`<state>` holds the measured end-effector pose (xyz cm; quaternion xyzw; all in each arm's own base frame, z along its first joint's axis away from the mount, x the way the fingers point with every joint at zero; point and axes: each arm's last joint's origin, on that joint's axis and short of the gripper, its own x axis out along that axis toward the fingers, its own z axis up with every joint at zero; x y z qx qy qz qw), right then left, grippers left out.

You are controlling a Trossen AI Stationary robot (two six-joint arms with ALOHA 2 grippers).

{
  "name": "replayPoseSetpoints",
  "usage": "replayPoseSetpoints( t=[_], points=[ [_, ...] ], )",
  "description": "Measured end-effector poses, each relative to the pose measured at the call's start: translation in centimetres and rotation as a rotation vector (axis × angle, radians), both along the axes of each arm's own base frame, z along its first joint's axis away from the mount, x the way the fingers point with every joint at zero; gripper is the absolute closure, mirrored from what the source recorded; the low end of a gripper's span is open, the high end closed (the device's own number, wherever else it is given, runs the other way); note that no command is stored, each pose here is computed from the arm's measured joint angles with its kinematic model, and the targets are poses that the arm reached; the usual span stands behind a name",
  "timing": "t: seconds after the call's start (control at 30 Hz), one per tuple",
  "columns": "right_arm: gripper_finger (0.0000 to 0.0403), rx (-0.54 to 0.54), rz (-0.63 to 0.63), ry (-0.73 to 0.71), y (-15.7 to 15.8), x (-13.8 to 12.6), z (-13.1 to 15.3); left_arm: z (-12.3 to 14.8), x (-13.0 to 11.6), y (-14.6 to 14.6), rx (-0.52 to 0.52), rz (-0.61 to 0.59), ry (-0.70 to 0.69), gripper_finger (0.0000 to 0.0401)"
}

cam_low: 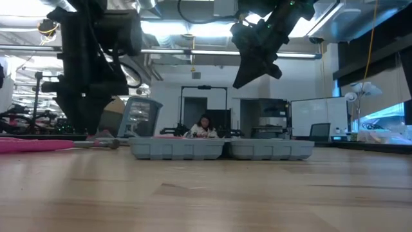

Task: Prefit tool cases
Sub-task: Put the orange hammer into the gray tool case

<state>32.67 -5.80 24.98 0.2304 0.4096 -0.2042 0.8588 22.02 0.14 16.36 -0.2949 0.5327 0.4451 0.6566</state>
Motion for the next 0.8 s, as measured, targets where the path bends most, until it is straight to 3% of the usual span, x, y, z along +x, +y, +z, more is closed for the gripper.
replayPoseSetpoints(
  t=[0.17,0.57,0.67,0.8],
  points=[
    [0.0403,-0.007,-0.006,0.002,0.0,0.0,0.0,-0.6,0.9,-0.2,-0.022,0.007,-0.041,0.0236],
    [0.0403,-0.016,-0.010,0.003,-0.1,0.0,0.0,-1.9,0.9,-0.3,-0.039,0.049,0.033,0.0239],
    [0.0403,-0.021,-0.014,0.005,-0.1,0.0,0.0,-2.8,1.0,-0.3,-0.038,0.049,0.079,0.0261],
    [0.0403,-0.021,-0.013,0.005,-0.1,0.0,0.0,-4.3,1.2,-0.1,-0.103,0.049,0.125,0.0324]
  ],
)
